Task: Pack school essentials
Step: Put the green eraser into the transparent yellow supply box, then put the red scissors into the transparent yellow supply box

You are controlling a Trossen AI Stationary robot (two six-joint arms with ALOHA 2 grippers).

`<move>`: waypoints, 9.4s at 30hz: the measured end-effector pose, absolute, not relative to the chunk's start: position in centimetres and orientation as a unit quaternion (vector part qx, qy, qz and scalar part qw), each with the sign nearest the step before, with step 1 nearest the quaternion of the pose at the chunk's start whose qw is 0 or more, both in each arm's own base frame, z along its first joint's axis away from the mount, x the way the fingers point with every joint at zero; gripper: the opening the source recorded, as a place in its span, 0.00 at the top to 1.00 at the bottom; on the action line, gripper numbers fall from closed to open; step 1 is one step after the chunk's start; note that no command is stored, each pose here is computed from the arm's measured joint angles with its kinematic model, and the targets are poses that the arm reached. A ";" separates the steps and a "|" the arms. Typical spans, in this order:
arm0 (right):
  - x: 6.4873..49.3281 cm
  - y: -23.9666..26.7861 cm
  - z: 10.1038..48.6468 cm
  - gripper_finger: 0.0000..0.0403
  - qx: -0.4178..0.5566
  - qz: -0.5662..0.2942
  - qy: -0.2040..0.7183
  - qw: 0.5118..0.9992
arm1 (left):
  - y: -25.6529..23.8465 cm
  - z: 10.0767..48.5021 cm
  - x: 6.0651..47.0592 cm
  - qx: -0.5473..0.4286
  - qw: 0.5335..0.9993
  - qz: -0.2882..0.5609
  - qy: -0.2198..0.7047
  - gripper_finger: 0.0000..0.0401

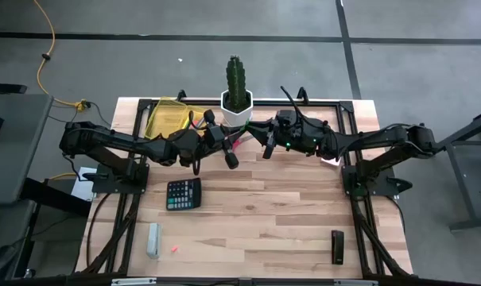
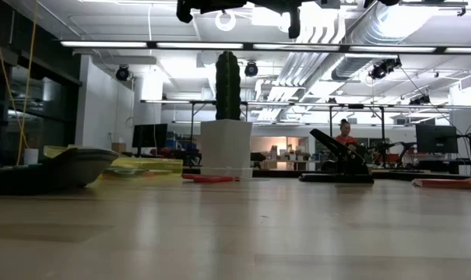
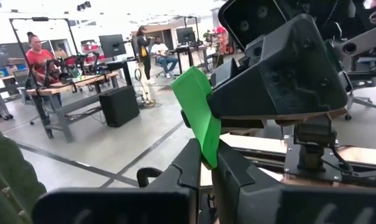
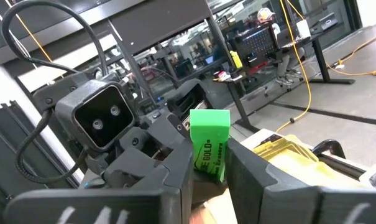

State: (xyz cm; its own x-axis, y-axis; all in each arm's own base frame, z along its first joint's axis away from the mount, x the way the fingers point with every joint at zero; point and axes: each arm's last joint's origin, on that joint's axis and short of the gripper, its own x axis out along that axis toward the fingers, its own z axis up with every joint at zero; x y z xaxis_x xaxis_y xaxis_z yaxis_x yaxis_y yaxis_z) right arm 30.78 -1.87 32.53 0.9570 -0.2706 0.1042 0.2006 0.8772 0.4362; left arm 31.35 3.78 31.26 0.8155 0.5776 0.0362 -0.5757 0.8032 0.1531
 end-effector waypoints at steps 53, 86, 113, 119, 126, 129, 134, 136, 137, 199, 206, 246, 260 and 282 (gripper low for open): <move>22.0 -2.3 37.2 0.31 0.063 0.016 -0.013 0.998 | 7.7 33.7 18.1 -0.109 0.925 0.312 0.188 1.00; 22.1 -2.5 36.5 0.31 0.093 -0.026 0.019 0.995 | 21.2 16.1 21.2 -0.303 0.698 0.434 0.482 0.81; 22.1 -2.5 36.5 0.31 0.093 -0.022 0.019 0.995 | 8.7 36.2 20.3 -0.164 0.966 0.199 0.026 0.49; 22.1 -2.5 36.5 0.31 0.093 -0.021 0.019 0.995 | 3.4 37.4 21.6 -0.107 0.985 0.132 -0.015 0.49; 22.1 -2.5 36.5 0.31 0.093 -0.020 0.019 0.995 | 1.6 37.2 23.0 -0.094 0.986 0.132 -0.034 0.49; 22.1 -2.5 36.5 0.31 0.093 -0.020 0.020 0.995 | 1.7 37.1 23.1 -0.086 0.986 0.141 -0.030 0.49; 22.1 -2.5 36.5 0.31 0.093 -0.020 0.020 0.995 | 2.1 37.1 23.0 -0.077 0.985 0.154 -0.028 0.49; 22.1 -2.5 36.5 0.31 0.093 -0.020 0.020 0.995 | 2.2 37.1 23.0 -0.077 0.984 0.156 -0.029 0.49; 22.1 -2.5 36.5 0.31 0.093 -0.020 0.020 0.995 | 2.3 37.1 23.0 -0.077 0.984 0.157 -0.029 0.49; 22.1 -2.5 35.9 0.31 0.148 -0.027 0.050 0.987 | 18.0 14.1 31.7 -0.303 0.712 0.361 0.521 0.60; 22.1 -2.5 35.9 0.31 0.145 -0.027 0.051 0.988 | 17.9 15.4 31.5 -0.287 0.728 0.357 0.511 0.63; 22.1 -2.5 35.9 0.31 0.149 -0.027 0.051 0.987 | 13.5 18.0 32.1 -0.248 0.774 0.206 0.544 0.99; 22.1 -2.5 35.9 0.31 0.138 -0.026 0.051 0.989 | 3.4 24.6 24.9 -0.261 0.897 0.154 0.323 1.00; 22.2 -2.5 36.4 0.31 0.103 -0.021 0.026 0.994 | 1.9 32.7 19.2 -0.107 0.984 0.111 -0.093 0.99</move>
State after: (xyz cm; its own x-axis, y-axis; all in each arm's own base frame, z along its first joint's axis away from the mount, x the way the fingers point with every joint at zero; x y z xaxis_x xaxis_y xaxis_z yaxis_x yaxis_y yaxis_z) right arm 22.15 -2.50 36.39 0.9978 -0.0368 -0.0556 0.0474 0.9779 0.2038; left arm 19.21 1.94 32.72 0.9582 0.2378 0.1590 -0.1982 0.9527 -0.2302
